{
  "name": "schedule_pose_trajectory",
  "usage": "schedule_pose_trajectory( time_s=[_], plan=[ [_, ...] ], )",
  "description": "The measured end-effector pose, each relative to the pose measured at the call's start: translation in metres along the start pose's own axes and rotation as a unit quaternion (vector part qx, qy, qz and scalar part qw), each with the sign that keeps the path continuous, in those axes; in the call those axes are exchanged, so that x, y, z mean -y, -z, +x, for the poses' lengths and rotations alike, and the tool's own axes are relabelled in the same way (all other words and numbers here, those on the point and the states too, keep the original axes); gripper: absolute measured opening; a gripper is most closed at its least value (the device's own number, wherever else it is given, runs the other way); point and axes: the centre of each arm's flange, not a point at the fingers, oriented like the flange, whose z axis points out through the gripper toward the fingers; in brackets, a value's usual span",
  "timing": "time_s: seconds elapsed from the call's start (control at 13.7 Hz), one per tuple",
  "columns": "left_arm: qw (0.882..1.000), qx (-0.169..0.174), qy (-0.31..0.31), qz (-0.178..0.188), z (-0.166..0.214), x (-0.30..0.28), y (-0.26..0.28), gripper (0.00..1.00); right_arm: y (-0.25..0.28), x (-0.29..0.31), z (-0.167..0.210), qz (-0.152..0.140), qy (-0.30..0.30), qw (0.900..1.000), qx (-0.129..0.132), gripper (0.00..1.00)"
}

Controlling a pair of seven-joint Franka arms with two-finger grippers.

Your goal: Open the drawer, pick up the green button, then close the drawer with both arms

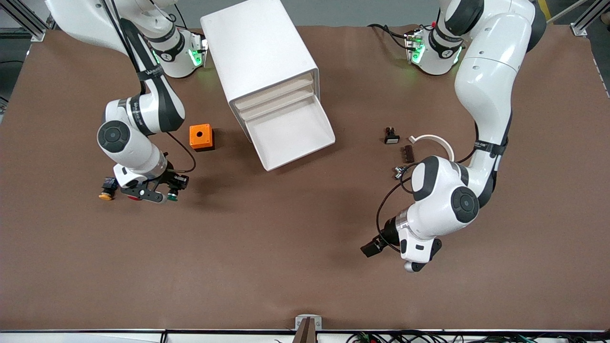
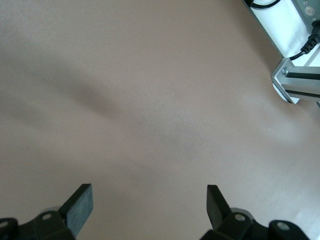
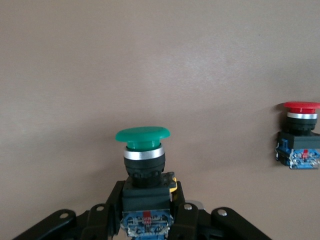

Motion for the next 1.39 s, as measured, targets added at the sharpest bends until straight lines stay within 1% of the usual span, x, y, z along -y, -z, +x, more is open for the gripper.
schedule_pose_trajectory(
  time_s=[0.07, 0.29, 0.44, 0.66, 0.8, 0.95, 1.39],
  plan=[
    [1.0, 0.0, -0.005, 0.006, -0.002, -0.001, -0.001, 1.0, -0.008, -0.007, -0.004, 0.002, 0.002, 1.0, -0.005, 0.41],
    [0.999, 0.009, -0.024, 0.048, -0.024, -0.005, -0.007, 1.0, -0.019, -0.033, -0.004, 0.003, 0.009, 1.0, -0.011, 0.41],
    [0.997, -0.002, -0.024, 0.074, -0.045, -0.013, -0.011, 1.0, -0.022, -0.048, -0.002, 0.005, 0.009, 1.0, -0.018, 0.41],
    [0.995, -0.021, -0.008, 0.098, -0.091, -0.033, -0.024, 1.0, -0.027, -0.061, -0.003, 0.004, 0.002, 1.0, -0.018, 0.41],
    [0.994, -0.024, 0.002, 0.106, -0.124, -0.043, -0.036, 1.0, -0.028, -0.066, -0.003, 0.004, -0.002, 1.0, -0.018, 0.41],
    [0.992, -0.016, 0.003, 0.124, -0.154, -0.046, -0.05, 1.0, -0.03, -0.068, -0.003, 0.003, -0.004, 1.0, -0.018, 0.41],
    [0.978, 0.019, -0.029, 0.205, -0.222, -0.037, -0.083, 1.0, -0.038, -0.069, -0.004, 0.002, -0.004, 1.0, -0.014, 0.41]
  ],
)
